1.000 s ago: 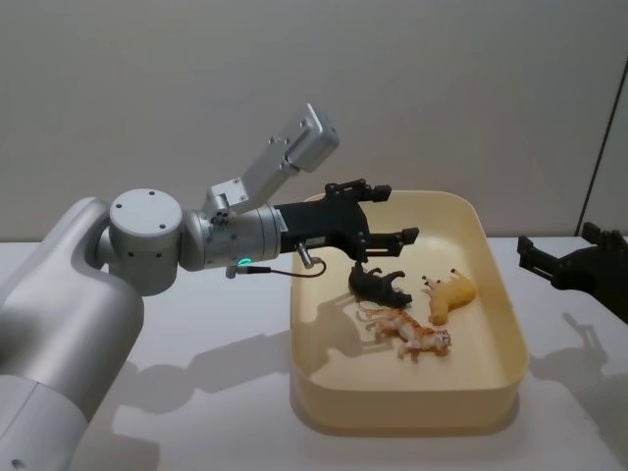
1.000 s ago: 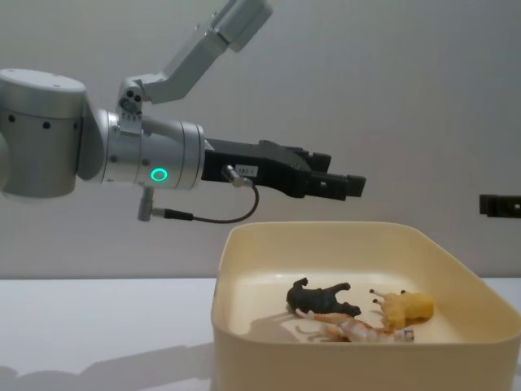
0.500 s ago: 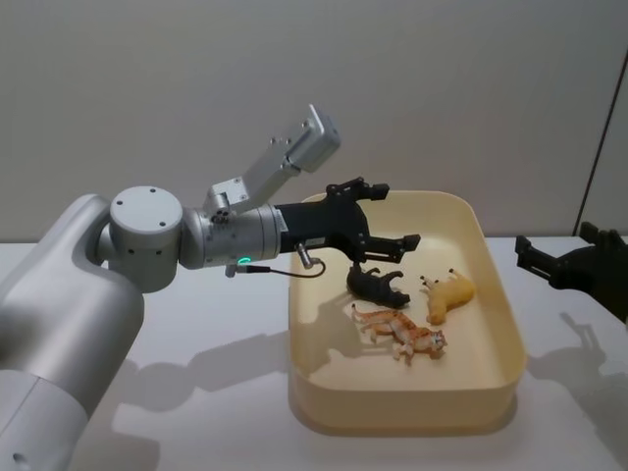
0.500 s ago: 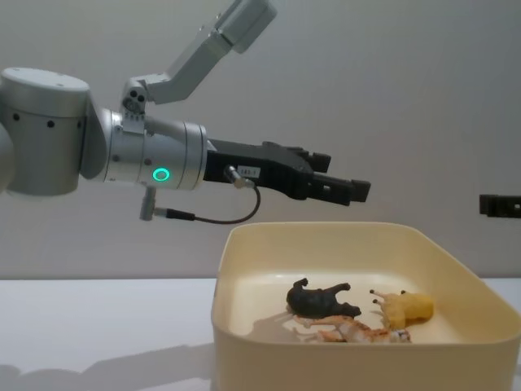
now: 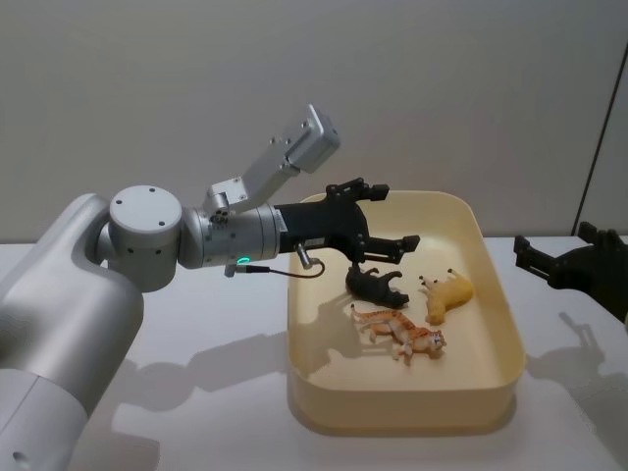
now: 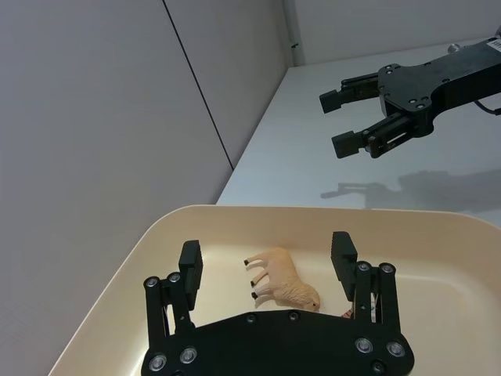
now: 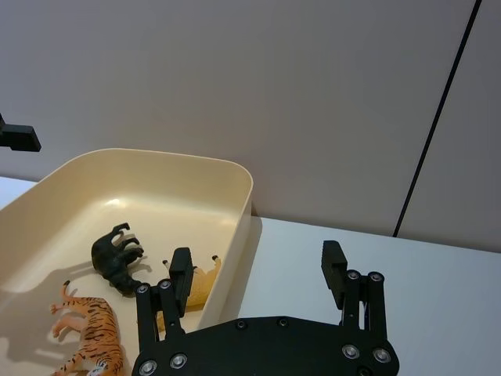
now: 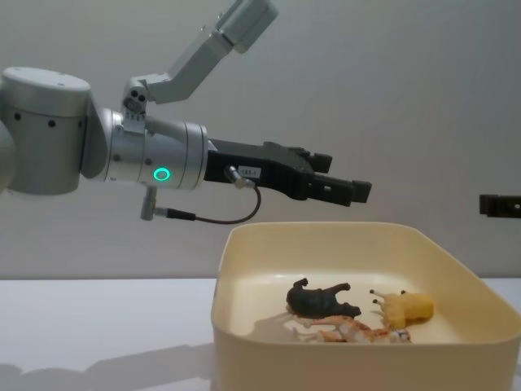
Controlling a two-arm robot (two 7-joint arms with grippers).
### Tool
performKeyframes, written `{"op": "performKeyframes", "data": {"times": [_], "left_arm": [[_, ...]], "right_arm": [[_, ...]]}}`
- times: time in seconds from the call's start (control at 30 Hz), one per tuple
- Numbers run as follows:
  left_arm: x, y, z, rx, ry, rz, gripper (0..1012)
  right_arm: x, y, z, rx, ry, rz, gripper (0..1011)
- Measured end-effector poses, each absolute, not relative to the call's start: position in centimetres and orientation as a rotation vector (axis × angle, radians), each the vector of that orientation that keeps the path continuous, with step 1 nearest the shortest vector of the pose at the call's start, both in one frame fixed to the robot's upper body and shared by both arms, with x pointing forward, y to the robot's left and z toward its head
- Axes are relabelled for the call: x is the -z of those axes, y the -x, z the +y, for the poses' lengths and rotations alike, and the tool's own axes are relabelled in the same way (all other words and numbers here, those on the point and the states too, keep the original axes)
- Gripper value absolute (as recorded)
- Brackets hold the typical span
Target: Pick up the toy alternately with two hands and place it into the central storage box.
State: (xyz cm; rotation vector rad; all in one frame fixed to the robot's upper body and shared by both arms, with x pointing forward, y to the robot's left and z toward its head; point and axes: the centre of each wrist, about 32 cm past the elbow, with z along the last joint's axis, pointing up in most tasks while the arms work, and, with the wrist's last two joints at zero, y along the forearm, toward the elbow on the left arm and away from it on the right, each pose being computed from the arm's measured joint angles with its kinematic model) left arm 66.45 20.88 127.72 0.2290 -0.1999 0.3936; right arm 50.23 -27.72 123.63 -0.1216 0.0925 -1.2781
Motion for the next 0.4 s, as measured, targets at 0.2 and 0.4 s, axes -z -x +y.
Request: {"op": "performKeyframes", "data": {"times": [0.2,0.4], "left_arm": [[-127.72,-66.47,20.87,-0.392,-0.229,-0.2,1001],[-127.73,-66.48,20.87,-0.392,-0.23,-0.2,1001]], "right_arm": [[-123.63,-50.23,-27.72,1.278,0.122,0.092,1001],[-123.63,-50.23,-27.73,1.278,0.122,0.092,1001]]}}
